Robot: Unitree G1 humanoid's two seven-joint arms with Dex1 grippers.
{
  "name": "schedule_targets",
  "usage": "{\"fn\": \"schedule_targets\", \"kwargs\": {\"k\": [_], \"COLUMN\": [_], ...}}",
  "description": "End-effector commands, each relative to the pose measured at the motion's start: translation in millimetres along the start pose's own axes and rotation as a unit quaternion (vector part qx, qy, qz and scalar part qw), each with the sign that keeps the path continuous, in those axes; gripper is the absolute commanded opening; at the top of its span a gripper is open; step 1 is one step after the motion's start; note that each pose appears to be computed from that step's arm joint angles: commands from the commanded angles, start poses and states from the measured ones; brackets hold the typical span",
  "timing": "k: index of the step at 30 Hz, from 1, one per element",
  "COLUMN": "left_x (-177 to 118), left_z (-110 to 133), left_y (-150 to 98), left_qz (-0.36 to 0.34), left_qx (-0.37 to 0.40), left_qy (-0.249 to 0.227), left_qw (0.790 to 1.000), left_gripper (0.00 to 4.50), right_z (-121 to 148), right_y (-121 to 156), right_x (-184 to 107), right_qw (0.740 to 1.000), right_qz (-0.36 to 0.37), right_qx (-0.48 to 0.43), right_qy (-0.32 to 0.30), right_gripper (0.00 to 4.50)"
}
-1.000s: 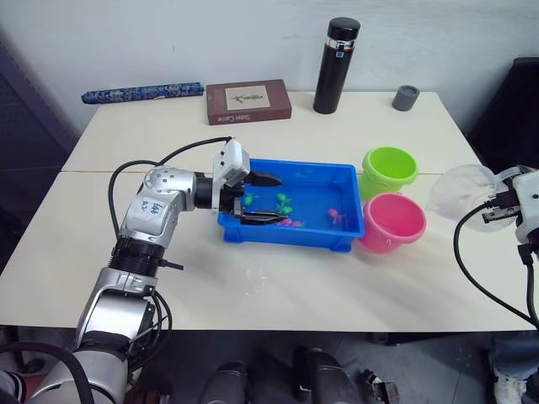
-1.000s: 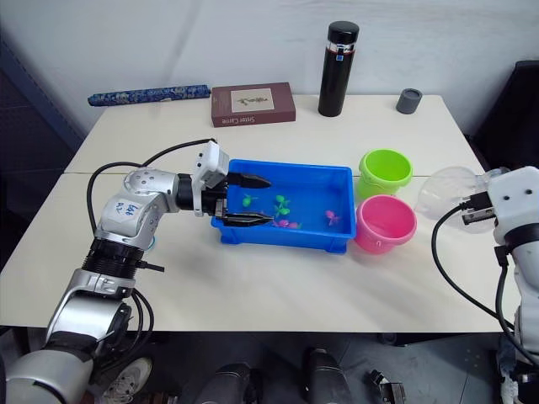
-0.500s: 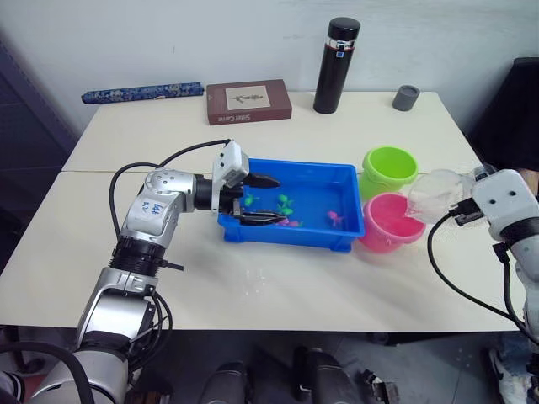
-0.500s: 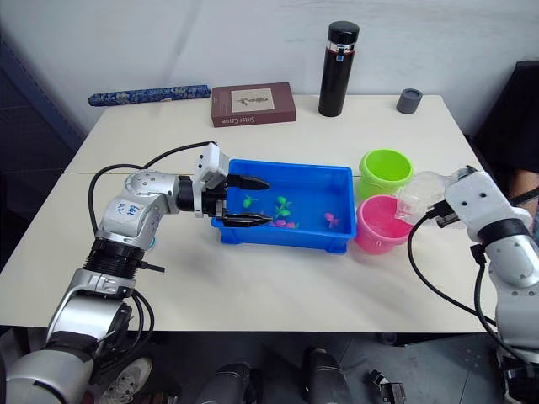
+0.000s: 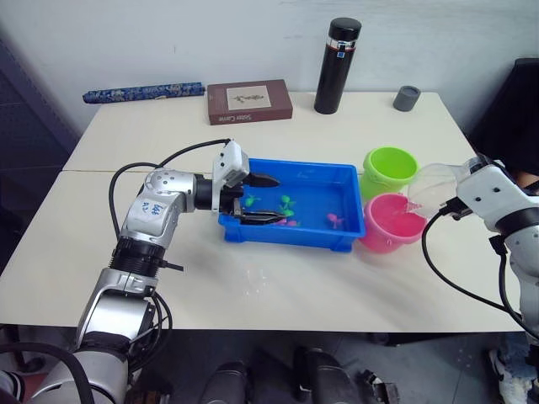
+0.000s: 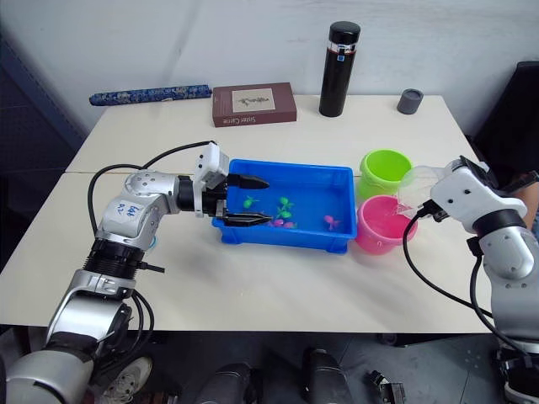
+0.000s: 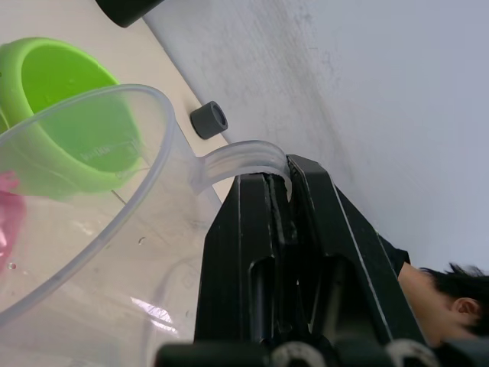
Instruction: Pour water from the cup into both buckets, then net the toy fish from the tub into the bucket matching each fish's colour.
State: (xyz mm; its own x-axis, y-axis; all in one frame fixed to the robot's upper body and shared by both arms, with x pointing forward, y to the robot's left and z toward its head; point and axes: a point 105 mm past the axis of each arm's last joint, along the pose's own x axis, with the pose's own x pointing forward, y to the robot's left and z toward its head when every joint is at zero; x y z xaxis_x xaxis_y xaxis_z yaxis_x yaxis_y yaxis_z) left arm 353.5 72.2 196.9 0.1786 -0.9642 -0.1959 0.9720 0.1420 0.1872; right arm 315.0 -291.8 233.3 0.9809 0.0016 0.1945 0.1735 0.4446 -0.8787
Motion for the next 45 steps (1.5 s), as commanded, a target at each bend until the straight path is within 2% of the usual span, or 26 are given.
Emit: {"fn": "schedule_targets", "kwargs": {"k": [1, 31, 35, 38, 45], "left_x": [-1.4, 1.4, -3.5, -10.1, -19.7], "left_z": [10.6, 10.1, 17.6, 24.0, 24.4], "left_y": [-2.4, -3.9, 4.1, 11.5, 21.3], "left_qz": [-0.001, -0.004, 0.015, 0.031, 0.060], "left_qx": [0.024, 0.025, 0.006, 0.002, 0.008], "left_qy": [-0.010, -0.012, -0.038, -0.047, -0.042], "left_qw": [1.000, 1.000, 0.999, 0.998, 0.997], "left_gripper": [4.50, 4.50, 4.50, 4.50, 4.50], "right_z": [9.1, 15.4, -0.1, -14.6, -21.4], "right_y": [-19.9, -27.6, -38.7, -45.4, -55.1], "right_x": [0.7, 2.0, 2.2, 5.9, 25.8], "right_qw": [0.999, 0.996, 0.996, 0.985, 0.962], "right_qz": [-0.035, -0.044, -0.079, -0.104, -0.141], "right_qx": [-0.033, -0.068, 0.039, 0.133, 0.225], "right_qy": [-0.018, -0.039, 0.002, 0.037, 0.060], "right_gripper": [0.07, 0.07, 0.07, 0.07, 0.07]}}
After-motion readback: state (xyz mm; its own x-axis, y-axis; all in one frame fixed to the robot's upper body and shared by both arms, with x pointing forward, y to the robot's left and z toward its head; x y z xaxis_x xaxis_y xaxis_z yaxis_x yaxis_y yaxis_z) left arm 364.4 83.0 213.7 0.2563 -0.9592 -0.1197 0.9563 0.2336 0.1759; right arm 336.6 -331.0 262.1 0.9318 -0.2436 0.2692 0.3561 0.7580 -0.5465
